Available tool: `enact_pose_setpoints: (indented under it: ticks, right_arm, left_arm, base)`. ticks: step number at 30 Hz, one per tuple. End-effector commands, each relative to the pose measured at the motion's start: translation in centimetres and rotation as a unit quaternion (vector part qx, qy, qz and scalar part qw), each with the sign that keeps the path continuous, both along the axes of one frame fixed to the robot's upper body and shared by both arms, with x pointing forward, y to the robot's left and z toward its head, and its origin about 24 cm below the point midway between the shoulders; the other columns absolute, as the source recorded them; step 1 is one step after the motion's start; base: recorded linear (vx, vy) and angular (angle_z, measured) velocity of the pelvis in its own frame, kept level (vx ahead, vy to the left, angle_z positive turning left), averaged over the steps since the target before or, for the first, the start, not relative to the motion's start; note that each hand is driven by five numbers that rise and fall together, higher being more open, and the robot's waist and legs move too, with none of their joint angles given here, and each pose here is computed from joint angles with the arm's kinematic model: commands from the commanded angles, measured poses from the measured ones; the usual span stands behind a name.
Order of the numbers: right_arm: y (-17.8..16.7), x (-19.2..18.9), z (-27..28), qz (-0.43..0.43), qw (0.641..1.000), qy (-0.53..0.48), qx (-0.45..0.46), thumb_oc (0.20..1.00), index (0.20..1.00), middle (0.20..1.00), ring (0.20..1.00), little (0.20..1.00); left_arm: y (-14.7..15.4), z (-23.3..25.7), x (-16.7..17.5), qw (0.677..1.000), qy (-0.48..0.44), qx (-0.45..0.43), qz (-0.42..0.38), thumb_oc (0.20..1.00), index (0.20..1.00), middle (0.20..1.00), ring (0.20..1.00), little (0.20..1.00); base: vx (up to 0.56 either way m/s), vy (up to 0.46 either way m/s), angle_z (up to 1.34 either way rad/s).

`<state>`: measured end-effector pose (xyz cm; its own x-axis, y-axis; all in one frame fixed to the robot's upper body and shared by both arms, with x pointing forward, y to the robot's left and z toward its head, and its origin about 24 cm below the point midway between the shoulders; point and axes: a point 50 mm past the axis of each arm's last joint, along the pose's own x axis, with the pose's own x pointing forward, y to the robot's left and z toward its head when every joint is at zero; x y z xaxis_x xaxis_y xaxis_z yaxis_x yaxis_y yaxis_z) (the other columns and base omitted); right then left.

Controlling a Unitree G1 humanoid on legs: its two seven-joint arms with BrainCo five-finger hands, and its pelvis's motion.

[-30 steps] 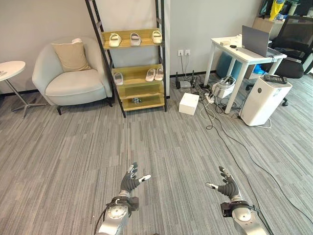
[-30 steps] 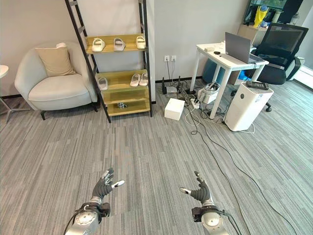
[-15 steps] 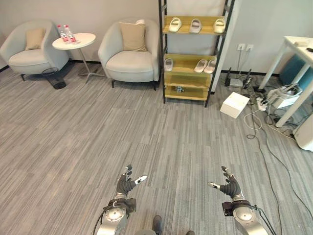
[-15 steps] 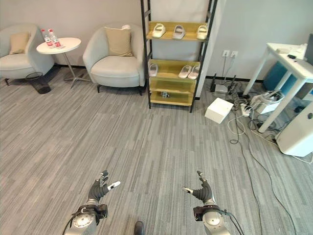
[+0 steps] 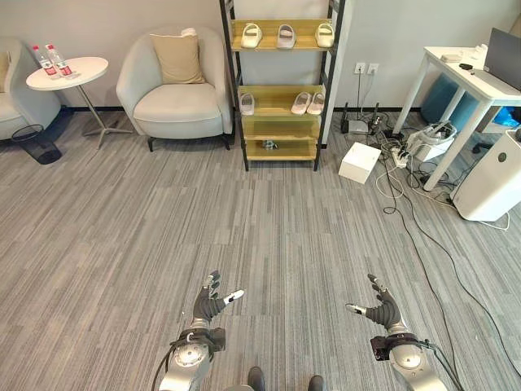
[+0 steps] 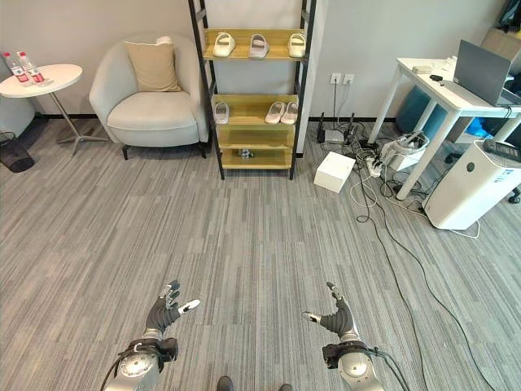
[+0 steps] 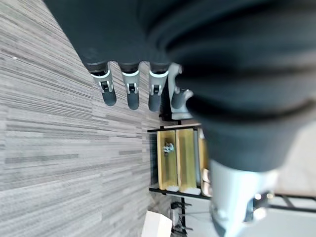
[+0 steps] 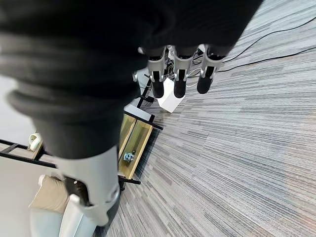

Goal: Arrange the slippers neatly on the shoe rack.

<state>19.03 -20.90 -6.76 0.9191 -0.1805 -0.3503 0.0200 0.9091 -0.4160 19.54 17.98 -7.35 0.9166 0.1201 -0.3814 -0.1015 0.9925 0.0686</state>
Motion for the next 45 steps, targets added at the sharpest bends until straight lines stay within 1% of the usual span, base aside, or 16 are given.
enact_pose_setpoints:
  ticks: [1,10,16,21,25,26,30,36,45]
  right_arm:
    - [0.7,2.2,2.2,0.004,0.998,-0.066,0.013,1.000,1.000,1.000,1.000,1.000]
    - [0.2,3.0,2.7,-0.004,0.997,-0.076,0.007,1.000,1.000,1.000,1.000,1.000]
    - [-0.3,3.5,3.2,-0.024,0.996,-0.088,0.010,1.000,1.000,1.000,1.000,1.000]
    - [-0.8,3.5,3.1,-0.040,0.996,-0.085,0.011,1.000,1.000,1.000,1.000,1.000]
    - [-1.1,2.9,2.9,-0.035,0.996,-0.079,0.003,1.000,1.000,1.000,1.000,1.000]
    - [-1.4,2.4,2.9,-0.033,0.997,-0.076,0.000,1.000,1.000,1.000,1.000,1.000]
    - [-1.8,2.6,3.3,-0.021,0.996,-0.082,0.001,1.000,1.000,1.000,1.000,1.000]
    - [-2.0,2.1,2.9,-0.015,0.998,-0.066,-0.002,1.000,1.000,1.000,1.000,1.000]
    - [-1.8,1.9,2.5,-0.018,0.998,-0.061,-0.002,1.000,1.000,1.000,1.000,1.000]
  left_arm:
    - [0.2,1.8,2.0,0.998,-0.054,0.030,-0.021,1.000,1.000,1.000,1.000,1.000]
    - [0.4,2.5,2.6,0.997,-0.071,0.029,-0.007,1.000,1.000,1.000,1.000,1.000]
    - [0.4,3.5,3.9,0.995,-0.089,0.048,-0.027,1.000,1.000,1.000,1.000,1.000]
    - [0.3,3.3,4.0,0.996,-0.084,0.034,-0.017,1.000,1.000,1.000,1.000,1.000]
    - [-0.1,2.9,3.7,0.996,-0.078,0.026,-0.023,1.000,1.000,1.000,1.000,1.000]
    - [-0.3,2.8,3.5,0.997,-0.076,0.012,-0.017,1.000,1.000,1.000,1.000,1.000]
    - [0.0,3.1,3.5,0.996,-0.083,-0.009,-0.008,1.000,1.000,1.000,1.000,1.000]
    - [0.5,2.9,3.1,0.997,-0.080,-0.010,0.010,1.000,1.000,1.000,1.000,1.000]
    - [1.4,2.5,2.4,0.997,-0.067,0.008,0.024,1.000,1.000,1.000,1.000,1.000]
  base:
    - [0.00,0.014,-0.21]
    - [0.01,0.053,-0.13]
    - [0.09,0.070,-0.16]
    - [0.42,-0.152,0.19]
    - [0.37,-0.219,0.32]
    - [0.43,-0.341,0.06]
    - [0.29,-0.267,0.42]
    - [0.37,-0.165,-0.46]
    - [0.45,0.039,-0.23]
